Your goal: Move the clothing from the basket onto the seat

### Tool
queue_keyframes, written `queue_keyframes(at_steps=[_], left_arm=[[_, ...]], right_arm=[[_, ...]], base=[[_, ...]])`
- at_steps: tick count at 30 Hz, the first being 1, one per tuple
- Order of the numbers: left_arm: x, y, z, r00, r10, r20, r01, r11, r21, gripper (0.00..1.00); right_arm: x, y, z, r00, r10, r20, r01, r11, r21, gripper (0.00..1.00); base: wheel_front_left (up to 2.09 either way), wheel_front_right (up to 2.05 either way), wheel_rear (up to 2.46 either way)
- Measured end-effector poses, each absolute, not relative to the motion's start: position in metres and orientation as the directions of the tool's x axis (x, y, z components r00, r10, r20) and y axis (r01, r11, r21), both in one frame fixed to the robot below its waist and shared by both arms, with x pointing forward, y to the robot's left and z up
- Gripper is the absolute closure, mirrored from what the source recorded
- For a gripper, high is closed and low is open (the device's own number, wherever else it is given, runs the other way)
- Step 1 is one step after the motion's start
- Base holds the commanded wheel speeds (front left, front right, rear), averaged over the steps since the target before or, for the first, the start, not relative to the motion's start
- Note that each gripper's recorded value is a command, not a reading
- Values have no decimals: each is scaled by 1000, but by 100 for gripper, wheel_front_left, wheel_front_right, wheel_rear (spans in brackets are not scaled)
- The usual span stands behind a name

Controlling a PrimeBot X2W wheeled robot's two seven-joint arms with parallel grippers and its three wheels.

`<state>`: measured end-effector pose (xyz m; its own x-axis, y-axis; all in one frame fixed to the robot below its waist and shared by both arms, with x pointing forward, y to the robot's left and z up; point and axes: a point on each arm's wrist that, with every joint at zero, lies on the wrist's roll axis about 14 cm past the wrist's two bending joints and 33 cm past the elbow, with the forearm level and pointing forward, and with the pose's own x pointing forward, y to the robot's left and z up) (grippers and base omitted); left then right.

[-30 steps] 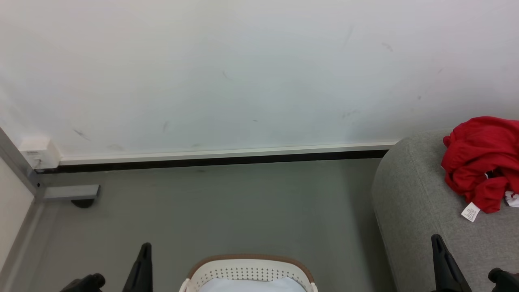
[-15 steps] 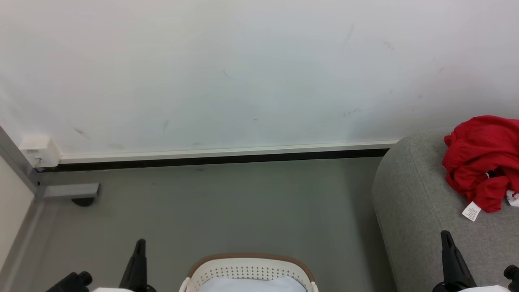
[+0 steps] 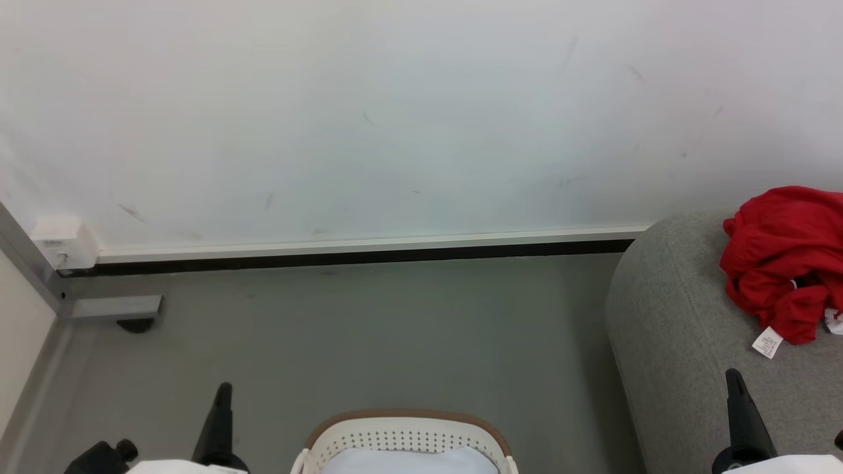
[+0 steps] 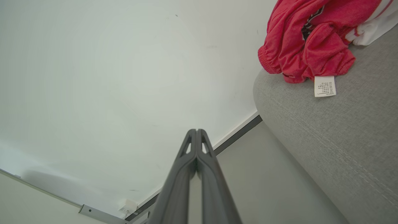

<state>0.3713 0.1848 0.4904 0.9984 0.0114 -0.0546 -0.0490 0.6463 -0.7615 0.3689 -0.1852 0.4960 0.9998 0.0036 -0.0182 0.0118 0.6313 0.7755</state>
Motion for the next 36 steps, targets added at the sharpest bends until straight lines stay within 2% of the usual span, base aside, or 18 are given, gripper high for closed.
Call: queue_keyframes(at_steps=[36], left_arm=[[380,192,493,998,6,-62,-60,329,-942,100]], right_arm=[[378,-194,498,999,-6,-33,33,320,947,100]], base=[[0,0,0]])
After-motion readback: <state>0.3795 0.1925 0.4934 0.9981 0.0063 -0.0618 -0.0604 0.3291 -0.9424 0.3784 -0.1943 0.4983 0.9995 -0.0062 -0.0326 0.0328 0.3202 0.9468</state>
